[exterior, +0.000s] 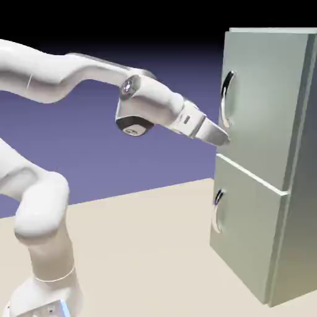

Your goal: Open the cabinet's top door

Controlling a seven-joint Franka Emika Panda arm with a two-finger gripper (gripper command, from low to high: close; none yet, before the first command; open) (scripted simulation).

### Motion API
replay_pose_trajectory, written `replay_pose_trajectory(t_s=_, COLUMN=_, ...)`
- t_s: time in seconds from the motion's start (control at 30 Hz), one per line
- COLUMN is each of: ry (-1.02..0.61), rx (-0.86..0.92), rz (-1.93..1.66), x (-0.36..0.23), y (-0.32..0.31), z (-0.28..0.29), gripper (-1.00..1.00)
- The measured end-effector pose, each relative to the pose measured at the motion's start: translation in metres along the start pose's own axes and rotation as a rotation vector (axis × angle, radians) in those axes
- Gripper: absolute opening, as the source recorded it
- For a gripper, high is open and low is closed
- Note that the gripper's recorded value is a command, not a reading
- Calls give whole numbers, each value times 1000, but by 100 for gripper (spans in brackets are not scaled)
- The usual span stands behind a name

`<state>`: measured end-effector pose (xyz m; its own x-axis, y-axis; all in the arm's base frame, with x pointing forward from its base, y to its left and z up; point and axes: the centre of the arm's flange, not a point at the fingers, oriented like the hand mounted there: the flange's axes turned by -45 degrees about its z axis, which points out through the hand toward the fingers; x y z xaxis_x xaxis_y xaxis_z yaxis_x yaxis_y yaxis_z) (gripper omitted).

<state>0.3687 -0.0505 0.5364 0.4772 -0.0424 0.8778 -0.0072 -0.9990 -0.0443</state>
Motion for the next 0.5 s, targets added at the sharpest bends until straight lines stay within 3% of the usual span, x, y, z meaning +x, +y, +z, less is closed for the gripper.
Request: replay_pose_trajectory(t_s=0.5, ry=213, rx=-1, rz=2, x=7, y=-11, z=-20, gripper=0)
